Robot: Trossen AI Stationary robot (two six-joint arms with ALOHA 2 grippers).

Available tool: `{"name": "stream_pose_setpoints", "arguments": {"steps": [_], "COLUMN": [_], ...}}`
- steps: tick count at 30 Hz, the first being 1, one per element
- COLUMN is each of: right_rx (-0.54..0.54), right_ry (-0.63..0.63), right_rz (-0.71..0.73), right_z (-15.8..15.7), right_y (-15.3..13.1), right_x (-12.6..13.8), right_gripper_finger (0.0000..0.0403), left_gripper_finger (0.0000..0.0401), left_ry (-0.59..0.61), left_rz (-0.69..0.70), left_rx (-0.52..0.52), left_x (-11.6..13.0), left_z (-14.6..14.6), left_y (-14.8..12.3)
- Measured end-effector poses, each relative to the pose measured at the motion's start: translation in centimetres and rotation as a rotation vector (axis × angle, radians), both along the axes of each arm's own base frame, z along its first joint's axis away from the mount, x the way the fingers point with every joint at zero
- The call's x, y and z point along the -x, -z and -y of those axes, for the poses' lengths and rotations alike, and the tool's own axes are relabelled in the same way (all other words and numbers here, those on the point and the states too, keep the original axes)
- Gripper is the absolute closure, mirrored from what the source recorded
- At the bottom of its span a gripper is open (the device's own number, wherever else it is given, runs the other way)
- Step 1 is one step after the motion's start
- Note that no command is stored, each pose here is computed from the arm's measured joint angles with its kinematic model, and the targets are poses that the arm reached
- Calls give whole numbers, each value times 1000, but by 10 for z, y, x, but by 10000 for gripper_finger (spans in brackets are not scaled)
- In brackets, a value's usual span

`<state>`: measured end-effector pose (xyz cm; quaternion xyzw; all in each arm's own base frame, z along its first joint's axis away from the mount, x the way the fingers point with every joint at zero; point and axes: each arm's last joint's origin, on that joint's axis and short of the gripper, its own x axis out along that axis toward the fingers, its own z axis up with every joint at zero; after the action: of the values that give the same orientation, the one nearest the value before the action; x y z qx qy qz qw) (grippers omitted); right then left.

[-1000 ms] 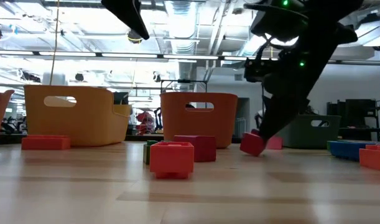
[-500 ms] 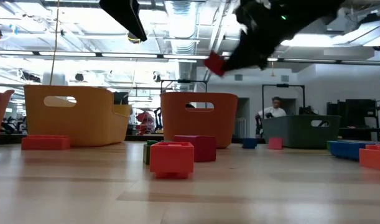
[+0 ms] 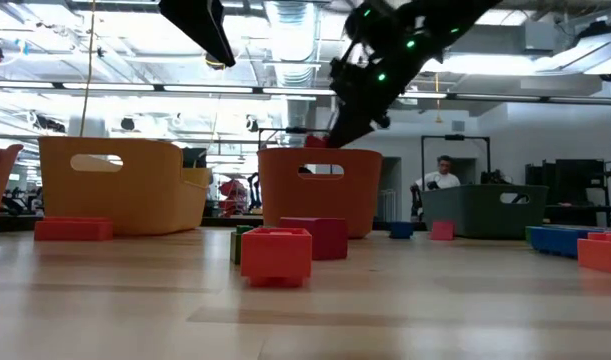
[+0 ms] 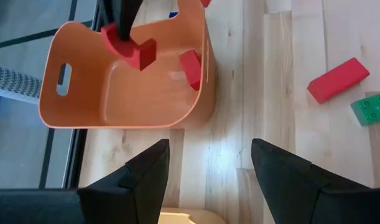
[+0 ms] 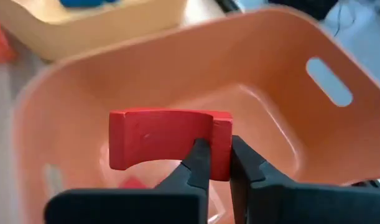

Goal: Sort blocks
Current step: Put the red wooden block into the top orange bin, then put the blue game piece into the yellow bin

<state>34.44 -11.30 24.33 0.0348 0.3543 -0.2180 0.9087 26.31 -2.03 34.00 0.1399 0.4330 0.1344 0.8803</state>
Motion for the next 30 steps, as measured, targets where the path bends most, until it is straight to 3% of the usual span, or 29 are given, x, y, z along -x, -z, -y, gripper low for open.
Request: {"name": "stream_pose_setpoints", "arguments": {"steps": [8, 12, 18, 24, 30], "right_rx": [-90, -81, -99, -215, -244], "right_ry": [-64, -79, -100, 70, 178], "right_rz": [-95, -100, -245, -336, -378], "right_z": [13, 6, -10, -2, -1], "right_y": [6, -15, -28, 3, 38], "right_x": [-6, 8, 39, 59, 61], "right_gripper_finger": [277, 238, 203, 182, 177], "left_gripper_finger": [180, 180, 180, 180, 180], "left_ry": [6, 6, -5, -3, -3], "left_rz": [-5, -5, -20, -7, -7], "left_rx": [-5, -5, 6, 16, 20], "left_x": [0, 0, 2, 2, 2], "left_z": [0, 0, 1, 4, 6], "left_y": [0, 0, 1, 1, 1]}}
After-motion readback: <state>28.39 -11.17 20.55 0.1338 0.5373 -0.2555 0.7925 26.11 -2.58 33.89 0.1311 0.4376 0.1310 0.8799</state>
